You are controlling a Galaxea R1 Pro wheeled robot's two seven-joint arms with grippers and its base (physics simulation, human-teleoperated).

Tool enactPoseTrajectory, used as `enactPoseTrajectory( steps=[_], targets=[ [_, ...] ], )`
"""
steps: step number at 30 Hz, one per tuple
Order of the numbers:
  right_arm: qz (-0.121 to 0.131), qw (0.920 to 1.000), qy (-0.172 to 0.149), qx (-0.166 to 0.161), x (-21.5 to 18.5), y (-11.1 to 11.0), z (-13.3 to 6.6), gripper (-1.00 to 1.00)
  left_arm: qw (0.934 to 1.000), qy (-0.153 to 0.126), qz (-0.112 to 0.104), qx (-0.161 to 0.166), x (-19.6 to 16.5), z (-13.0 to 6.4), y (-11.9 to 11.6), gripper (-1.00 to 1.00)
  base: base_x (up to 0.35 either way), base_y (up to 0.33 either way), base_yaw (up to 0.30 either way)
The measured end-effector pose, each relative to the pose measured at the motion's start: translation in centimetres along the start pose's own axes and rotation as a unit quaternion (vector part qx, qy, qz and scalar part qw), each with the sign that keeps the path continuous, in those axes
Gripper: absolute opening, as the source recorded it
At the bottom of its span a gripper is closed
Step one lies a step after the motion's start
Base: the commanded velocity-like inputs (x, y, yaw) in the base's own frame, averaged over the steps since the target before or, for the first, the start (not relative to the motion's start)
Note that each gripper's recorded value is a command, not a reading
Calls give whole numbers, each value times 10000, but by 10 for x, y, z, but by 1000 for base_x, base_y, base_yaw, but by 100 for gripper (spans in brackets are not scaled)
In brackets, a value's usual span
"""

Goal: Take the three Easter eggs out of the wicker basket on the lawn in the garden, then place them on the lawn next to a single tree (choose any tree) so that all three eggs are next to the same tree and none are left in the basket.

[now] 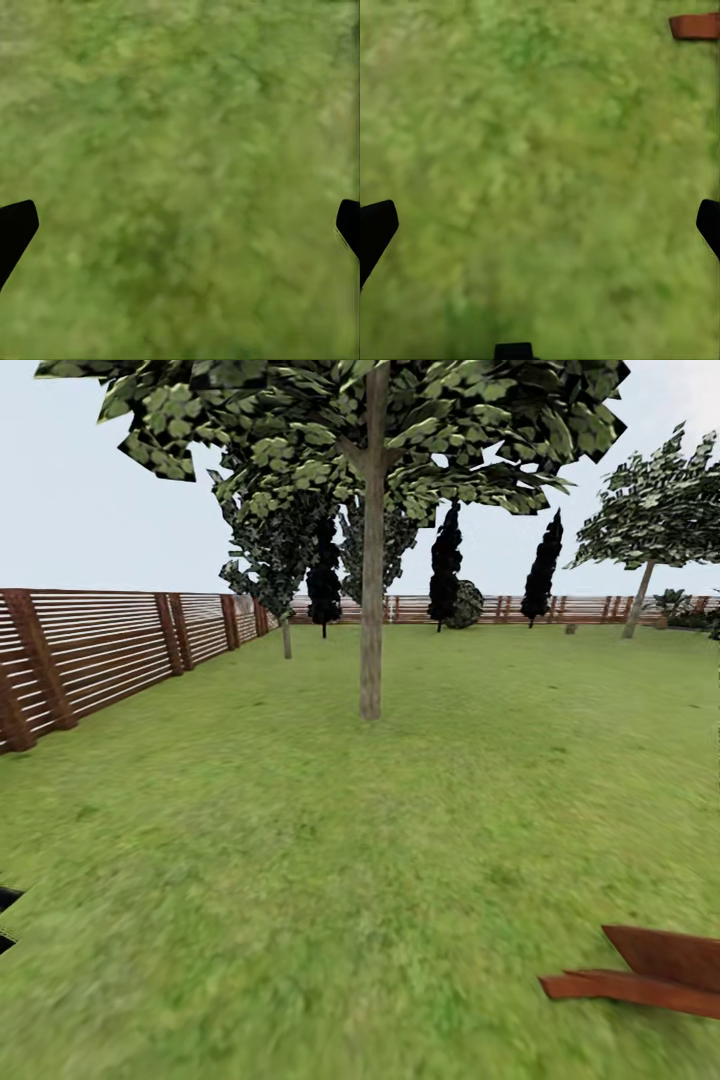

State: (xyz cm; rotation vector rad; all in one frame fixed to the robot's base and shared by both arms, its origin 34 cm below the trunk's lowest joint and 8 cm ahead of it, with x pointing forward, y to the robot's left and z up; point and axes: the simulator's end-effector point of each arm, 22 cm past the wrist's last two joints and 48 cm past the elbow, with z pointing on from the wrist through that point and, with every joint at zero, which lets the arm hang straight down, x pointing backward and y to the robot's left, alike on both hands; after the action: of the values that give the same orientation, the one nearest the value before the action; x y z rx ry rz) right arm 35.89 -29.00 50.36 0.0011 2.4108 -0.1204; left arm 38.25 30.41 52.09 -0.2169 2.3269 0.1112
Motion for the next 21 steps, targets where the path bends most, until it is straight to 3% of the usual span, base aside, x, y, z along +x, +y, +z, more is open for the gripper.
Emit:
enactPoseTrajectory(
  steps=[21],
  targets=[
    [10,10000,-4,-3,0,1,0,100,10000,-6,-1,0,0,0,0,100,337,0,-1]
  ],
)
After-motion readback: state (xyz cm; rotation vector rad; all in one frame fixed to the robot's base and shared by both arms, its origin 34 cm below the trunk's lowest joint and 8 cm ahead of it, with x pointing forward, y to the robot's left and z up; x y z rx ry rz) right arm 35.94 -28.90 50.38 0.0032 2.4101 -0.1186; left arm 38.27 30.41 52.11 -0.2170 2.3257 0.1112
